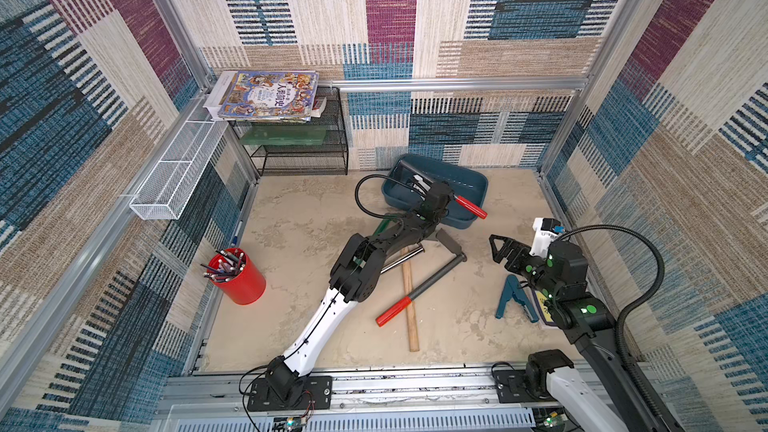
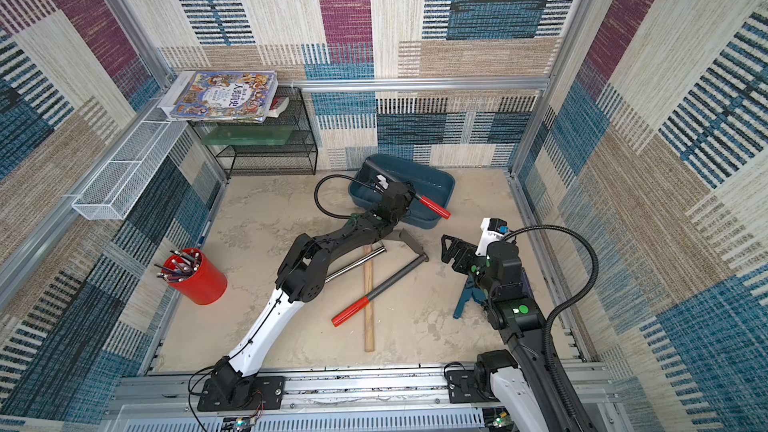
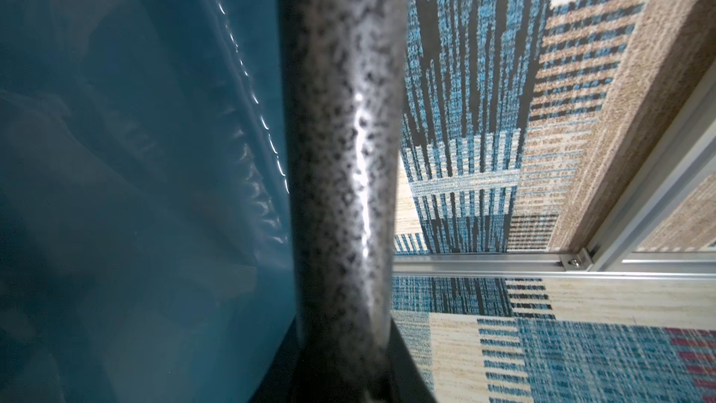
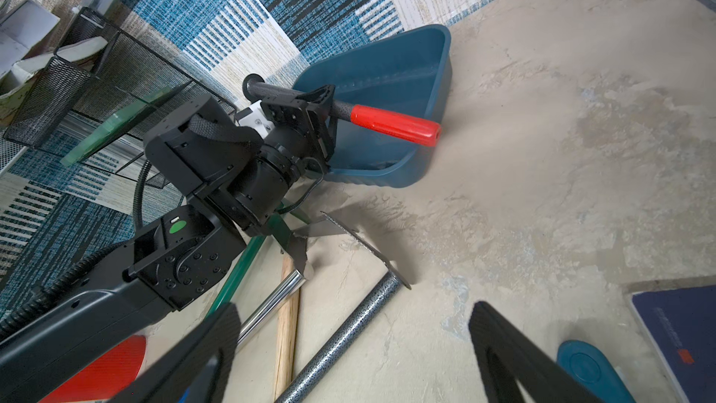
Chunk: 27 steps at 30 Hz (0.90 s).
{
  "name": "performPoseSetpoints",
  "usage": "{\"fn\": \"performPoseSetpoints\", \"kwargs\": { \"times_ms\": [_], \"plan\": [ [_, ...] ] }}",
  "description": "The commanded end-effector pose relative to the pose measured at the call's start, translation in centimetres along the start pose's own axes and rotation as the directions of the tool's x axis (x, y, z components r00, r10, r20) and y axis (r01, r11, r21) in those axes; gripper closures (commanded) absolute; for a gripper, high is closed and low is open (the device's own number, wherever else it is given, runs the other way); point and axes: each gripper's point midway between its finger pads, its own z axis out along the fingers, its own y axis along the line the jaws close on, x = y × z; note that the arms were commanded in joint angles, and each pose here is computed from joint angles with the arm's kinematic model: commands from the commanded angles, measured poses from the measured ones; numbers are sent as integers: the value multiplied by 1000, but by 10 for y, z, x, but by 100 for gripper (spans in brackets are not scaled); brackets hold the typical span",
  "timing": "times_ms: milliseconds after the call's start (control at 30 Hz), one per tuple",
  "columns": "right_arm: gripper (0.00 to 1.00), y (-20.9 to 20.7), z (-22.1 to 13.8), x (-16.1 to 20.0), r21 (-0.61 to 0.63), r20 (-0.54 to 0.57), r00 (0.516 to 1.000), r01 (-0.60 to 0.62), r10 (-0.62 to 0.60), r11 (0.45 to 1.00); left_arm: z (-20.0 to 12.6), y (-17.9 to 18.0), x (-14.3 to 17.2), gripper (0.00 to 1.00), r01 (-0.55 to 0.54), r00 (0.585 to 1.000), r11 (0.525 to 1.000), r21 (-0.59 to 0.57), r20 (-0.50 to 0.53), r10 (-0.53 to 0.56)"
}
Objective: Put the small hoe into the storage box
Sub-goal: Place the hoe in the storage box.
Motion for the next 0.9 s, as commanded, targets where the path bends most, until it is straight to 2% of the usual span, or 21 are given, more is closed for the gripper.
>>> {"fn": "performPoseSetpoints", "kwargs": {
  "times_ms": [0, 167, 300, 433, 700, 867],
  "plan": [
    [4, 0, 0, -2, 1, 13, 1000, 16, -16, 1000, 1, 2, -14, 100, -45, 997, 999, -29, 66, 46],
    [4, -1, -1, -1, 4, 14, 1000, 15, -15, 1000, 5, 7, -15, 100, -39, 997, 997, -61, 61, 43],
    [4, -1, 0, -1, 2, 14, 1000, 15, -15, 1000, 8, 22, -11, 100, 12, 1000, 989, -144, 25, -8],
    [4, -3, 0, 0, 5, 10, 1000, 15, -15, 1000, 6, 23, -13, 100, -3, 1000, 988, -154, 27, 8],
    [4, -2, 0, -1, 1, 14, 1000, 12, -12, 1000, 2, 43, -13, 100, 16, 1000, 965, -261, 18, -12],
    [4, -1, 0, -1, -3, 12, 1000, 12, -12, 1000, -3, 46, -16, 100, -29, 999, 952, -306, 11, 34]
  ]
}}
